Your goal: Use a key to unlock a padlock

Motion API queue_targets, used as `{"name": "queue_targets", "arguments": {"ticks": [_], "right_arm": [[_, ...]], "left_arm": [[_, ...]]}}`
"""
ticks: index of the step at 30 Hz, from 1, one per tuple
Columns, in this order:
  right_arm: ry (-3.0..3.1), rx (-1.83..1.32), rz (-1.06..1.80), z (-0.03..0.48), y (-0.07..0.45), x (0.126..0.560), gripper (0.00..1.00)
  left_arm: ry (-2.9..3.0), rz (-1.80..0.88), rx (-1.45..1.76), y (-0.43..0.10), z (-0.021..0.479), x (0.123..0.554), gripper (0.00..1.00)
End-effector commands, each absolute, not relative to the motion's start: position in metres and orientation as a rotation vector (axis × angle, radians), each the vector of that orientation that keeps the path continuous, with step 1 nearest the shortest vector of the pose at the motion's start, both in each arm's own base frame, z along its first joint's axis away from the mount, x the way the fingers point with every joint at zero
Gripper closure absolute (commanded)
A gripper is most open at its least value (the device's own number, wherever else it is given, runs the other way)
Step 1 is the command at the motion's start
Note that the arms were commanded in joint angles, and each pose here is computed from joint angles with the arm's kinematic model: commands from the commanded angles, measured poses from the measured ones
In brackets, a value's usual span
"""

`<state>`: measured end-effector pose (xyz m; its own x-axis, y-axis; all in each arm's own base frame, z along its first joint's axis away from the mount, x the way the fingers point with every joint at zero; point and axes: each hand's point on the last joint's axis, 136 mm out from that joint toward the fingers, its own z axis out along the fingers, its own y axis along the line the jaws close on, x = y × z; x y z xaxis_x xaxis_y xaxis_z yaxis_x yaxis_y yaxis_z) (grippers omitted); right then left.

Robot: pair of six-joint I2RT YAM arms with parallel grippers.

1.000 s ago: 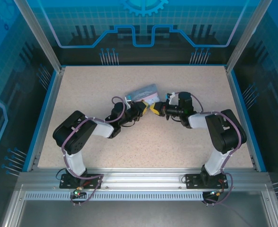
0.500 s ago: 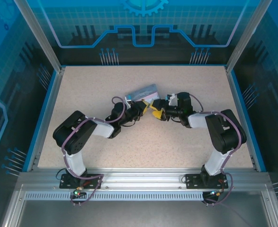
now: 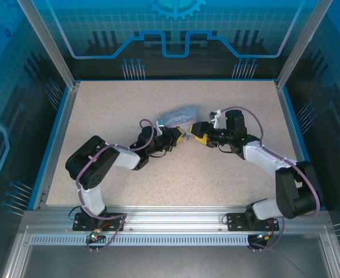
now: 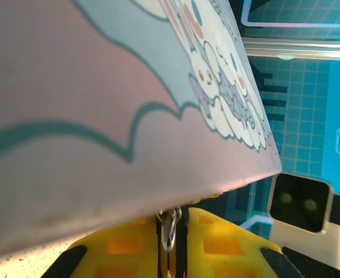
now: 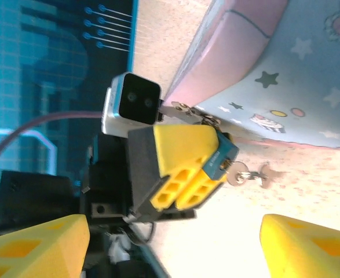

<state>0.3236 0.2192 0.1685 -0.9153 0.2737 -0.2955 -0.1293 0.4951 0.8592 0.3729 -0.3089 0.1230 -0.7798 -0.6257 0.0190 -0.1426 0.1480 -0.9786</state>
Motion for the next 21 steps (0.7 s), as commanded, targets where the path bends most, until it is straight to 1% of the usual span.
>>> {"name": "queue_targets", "arguments": {"ticks": [1,3,5,7,9,11,12,14,16,21], "right_arm": [[2.449,-0.082,1.093,0.162,0.197,0.311,0.24],[2.438,-0.207,0.916,0.172,0.193,0.314,0.27],[2.425,-0.344,0.75,0.175,0.192,0.316,0.32],[2.41,-0.451,0.641,0.177,0.194,0.317,0.37],[2.391,-0.509,0.597,0.178,0.197,0.319,0.42],[2.368,-0.558,0.542,0.179,0.199,0.322,0.56],[2.361,-0.571,0.507,0.178,0.198,0.323,0.61],[2.326,-0.64,0.461,0.179,0.204,0.323,0.68],[2.291,-0.698,0.379,0.177,0.209,0.324,0.68],[2.231,-0.825,0.271,0.163,0.225,0.323,0.63]], "left_arm": [[2.021,-1.691,-0.679,-0.314,0.135,0.38,1.0],[2.026,-1.686,-0.68,-0.314,0.135,0.381,1.0],[2.037,-1.683,-0.682,-0.315,0.134,0.381,1.0],[2.052,-1.677,-0.681,-0.315,0.133,0.381,1.0],[2.065,-1.671,-0.689,-0.314,0.131,0.382,1.0],[2.075,-1.67,-0.695,-0.315,0.13,0.382,1.0],[2.078,-1.669,-0.698,-0.314,0.13,0.382,1.0],[2.09,-1.665,-0.697,-0.314,0.13,0.382,1.0],[2.107,-1.654,-0.692,-0.314,0.131,0.381,1.0],[2.135,-1.646,-0.679,-0.314,0.135,0.381,1.0]]}}
